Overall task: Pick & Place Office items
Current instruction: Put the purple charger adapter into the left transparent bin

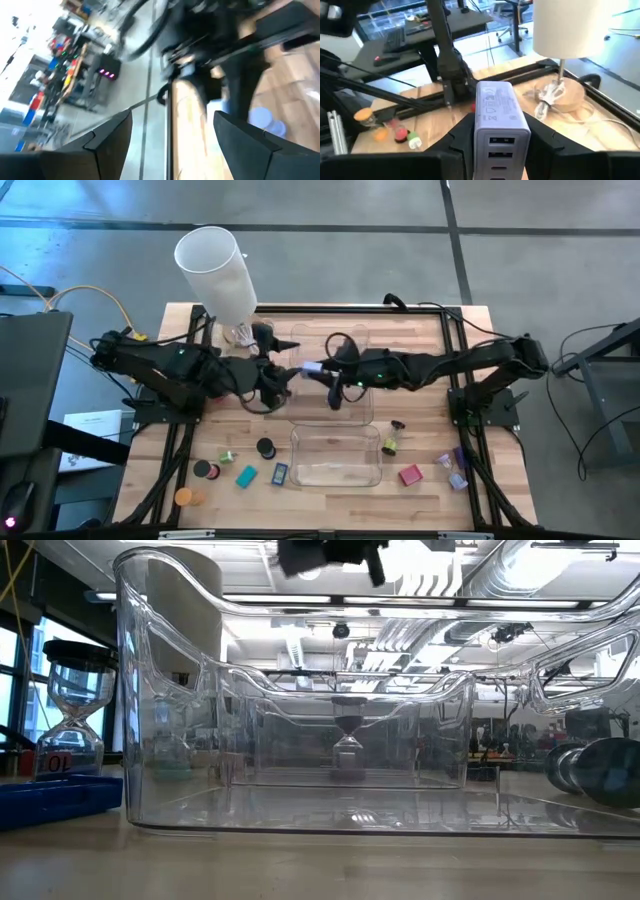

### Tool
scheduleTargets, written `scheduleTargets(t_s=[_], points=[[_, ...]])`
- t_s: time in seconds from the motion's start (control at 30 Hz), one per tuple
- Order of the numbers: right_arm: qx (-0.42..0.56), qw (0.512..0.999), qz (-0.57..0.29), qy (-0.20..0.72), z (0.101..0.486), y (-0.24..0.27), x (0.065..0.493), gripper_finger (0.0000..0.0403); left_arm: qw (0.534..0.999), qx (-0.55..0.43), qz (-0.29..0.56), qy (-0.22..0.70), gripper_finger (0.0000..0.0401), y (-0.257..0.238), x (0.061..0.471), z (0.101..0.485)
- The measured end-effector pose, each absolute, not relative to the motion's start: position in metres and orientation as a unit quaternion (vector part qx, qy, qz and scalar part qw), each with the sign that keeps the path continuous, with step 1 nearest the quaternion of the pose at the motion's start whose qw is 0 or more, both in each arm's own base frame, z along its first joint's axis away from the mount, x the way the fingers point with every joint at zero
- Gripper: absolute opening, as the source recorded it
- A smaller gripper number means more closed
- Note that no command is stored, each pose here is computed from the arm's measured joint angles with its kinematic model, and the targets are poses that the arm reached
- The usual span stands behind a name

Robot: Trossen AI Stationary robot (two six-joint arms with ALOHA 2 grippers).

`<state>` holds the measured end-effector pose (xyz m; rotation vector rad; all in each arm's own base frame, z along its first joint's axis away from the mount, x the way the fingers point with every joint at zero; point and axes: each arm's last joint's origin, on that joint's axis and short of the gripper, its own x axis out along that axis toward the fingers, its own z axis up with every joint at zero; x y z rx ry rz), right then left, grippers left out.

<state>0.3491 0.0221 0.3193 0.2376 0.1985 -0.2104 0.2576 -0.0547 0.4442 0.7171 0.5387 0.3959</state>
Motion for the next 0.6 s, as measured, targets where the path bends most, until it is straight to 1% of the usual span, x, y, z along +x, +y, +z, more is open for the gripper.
scheduleTargets(t_s=[0.07,0.23,0.4,0.5,0.6], points=[[0.122,0.984,-0.090,0.095,0.325,0.031,0.346,0.0109,0.883,0.333,0.193,0.268,0.0271,-0.053,0.253,0.443],[0.104,0.980,-0.046,0.161,0.311,0.065,0.340,0.0109,0.912,0.252,0.187,0.264,0.0271,-0.046,0.226,0.450],[0.108,0.980,0.009,0.166,0.314,0.104,0.328,0.0109,0.945,0.138,0.118,0.272,0.0271,-0.040,0.197,0.454],[0.093,0.975,0.055,0.196,0.313,0.126,0.319,0.0109,0.950,0.078,0.084,0.290,0.0271,-0.039,0.185,0.452],[0.094,0.966,0.085,0.227,0.314,0.144,0.309,0.0109,0.946,0.035,0.069,0.316,0.0271,-0.042,0.182,0.447]])
